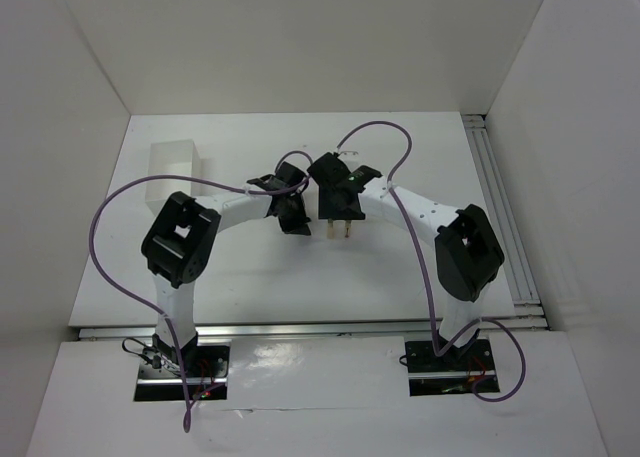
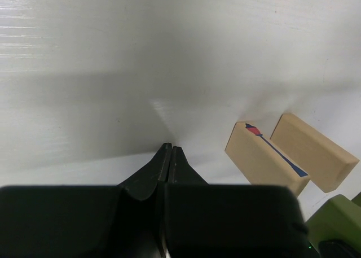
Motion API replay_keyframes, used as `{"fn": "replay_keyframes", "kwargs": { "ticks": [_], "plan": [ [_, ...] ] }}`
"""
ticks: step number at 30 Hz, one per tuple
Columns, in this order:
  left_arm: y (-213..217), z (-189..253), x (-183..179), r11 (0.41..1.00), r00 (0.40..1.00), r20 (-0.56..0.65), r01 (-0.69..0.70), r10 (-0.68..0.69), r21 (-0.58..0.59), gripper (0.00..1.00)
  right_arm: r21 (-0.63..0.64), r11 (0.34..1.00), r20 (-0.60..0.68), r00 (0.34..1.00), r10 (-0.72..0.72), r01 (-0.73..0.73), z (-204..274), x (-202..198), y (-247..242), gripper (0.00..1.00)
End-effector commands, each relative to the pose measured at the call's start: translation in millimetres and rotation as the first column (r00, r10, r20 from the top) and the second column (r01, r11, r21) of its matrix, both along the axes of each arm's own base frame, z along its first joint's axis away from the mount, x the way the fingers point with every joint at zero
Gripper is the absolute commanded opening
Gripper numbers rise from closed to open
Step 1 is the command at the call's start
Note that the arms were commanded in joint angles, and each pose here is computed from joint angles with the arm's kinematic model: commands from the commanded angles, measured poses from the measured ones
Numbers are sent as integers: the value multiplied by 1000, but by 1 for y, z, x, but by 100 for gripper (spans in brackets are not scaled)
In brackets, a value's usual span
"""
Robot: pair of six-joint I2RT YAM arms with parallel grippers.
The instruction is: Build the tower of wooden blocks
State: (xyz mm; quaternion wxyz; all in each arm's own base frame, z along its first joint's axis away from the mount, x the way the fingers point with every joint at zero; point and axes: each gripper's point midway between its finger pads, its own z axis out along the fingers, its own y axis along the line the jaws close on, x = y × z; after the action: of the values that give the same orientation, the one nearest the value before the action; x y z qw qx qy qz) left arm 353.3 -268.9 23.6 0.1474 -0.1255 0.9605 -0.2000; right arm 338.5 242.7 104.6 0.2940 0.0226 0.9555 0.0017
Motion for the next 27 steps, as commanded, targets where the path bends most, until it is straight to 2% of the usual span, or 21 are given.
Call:
{"fn": "replay_keyframes", "kwargs": {
  "ticks": [1, 27],
  "plan": [
    [9, 16, 2, 999, 999, 24, -37, 37, 0, 0, -10, 1000, 26, 999, -23, 23, 10, 5, 2, 51],
    [19, 8, 1, 998, 998, 8, -55, 55, 9, 0, -24, 999, 12, 999, -33, 33, 4, 3, 3, 51]
  ]
}}
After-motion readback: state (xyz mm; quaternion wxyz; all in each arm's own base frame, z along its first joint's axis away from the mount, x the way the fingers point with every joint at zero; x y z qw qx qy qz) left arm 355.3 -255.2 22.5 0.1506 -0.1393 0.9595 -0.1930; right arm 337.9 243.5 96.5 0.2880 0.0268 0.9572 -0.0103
